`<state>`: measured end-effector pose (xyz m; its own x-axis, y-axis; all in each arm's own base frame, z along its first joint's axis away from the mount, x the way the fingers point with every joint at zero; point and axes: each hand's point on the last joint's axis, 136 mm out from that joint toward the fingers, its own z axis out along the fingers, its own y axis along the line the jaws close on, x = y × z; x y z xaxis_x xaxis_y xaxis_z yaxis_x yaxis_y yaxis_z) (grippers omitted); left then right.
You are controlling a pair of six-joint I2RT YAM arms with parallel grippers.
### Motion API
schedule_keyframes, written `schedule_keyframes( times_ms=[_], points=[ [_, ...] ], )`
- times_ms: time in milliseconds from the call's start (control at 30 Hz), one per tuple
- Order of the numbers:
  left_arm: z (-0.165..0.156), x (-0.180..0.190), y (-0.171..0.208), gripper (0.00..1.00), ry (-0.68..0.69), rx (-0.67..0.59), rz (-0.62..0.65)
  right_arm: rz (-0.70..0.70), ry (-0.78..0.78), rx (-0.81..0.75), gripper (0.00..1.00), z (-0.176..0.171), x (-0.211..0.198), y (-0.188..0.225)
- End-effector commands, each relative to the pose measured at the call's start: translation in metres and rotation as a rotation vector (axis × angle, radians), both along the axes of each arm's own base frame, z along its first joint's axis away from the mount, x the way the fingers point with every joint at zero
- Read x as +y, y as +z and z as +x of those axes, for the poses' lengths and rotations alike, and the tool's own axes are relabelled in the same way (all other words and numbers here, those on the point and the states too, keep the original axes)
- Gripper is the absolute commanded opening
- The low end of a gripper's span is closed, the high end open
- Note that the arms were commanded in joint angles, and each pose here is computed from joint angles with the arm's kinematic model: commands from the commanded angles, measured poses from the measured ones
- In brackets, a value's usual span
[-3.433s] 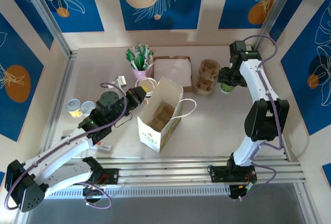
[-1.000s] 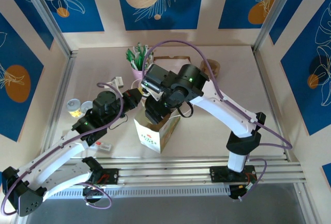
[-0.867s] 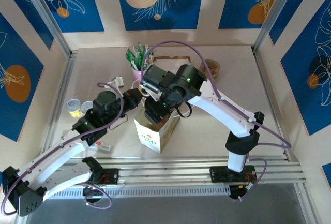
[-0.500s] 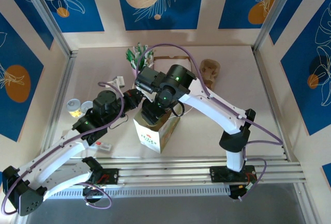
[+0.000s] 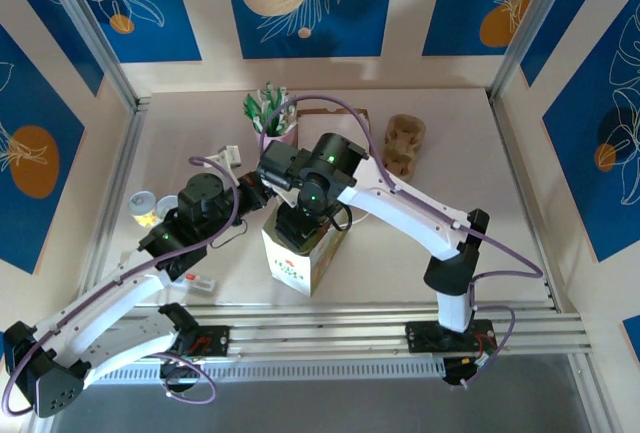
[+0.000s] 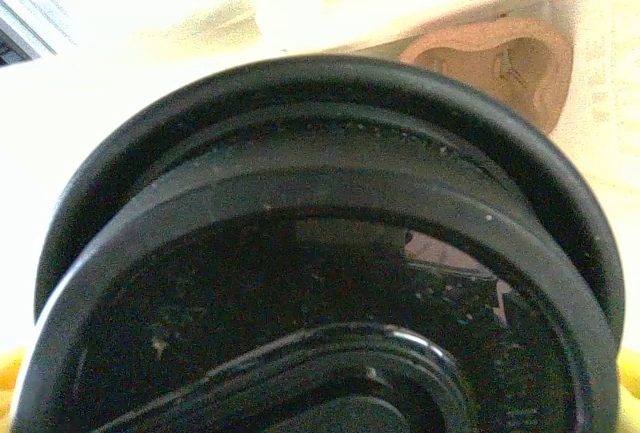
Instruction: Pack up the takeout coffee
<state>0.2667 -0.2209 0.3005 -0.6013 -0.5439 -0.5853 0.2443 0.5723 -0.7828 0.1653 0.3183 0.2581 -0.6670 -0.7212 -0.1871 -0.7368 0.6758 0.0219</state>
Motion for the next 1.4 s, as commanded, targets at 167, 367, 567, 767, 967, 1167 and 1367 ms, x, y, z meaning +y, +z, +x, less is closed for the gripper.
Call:
schedule_keyframes(
  times_ms=[167, 367, 567, 767, 967, 1167, 1367],
  points=[
    [-0.005, -0.007, 0.016, 0.00, -0.064, -0.065, -0.013, -0.051, -0.003, 0.072, 0.77, -0.009, -0.024, 0.004],
    [-0.007, -0.014, 0.014, 0.00, -0.104, -0.067, -0.019, -0.095, -0.009, 0.064, 0.77, -0.002, -0.023, -0.006],
    [-0.005, -0.005, 0.018, 0.00, -0.062, -0.071, -0.001, -0.121, -0.001, 0.056, 0.76, -0.003, -0.022, -0.011],
    [-0.002, 0.008, 0.004, 0.00, -0.005, -0.025, -0.009, -0.160, 0.037, 0.029, 0.77, -0.008, -0.019, -0.018],
    [0.000, 0.028, -0.006, 0.00, 0.070, 0.015, -0.055, -0.162, 0.055, 0.038, 0.77, -0.011, -0.020, -0.021],
    [0.002, 0.033, -0.004, 0.00, 0.074, 0.028, -0.101, -0.160, 0.074, 0.080, 0.77, -0.016, -0.016, -0.030],
    [0.003, 0.026, -0.003, 0.00, 0.037, 0.037, -0.111, -0.144, 0.070, 0.090, 0.77, -0.008, -0.010, -0.034]
  ],
)
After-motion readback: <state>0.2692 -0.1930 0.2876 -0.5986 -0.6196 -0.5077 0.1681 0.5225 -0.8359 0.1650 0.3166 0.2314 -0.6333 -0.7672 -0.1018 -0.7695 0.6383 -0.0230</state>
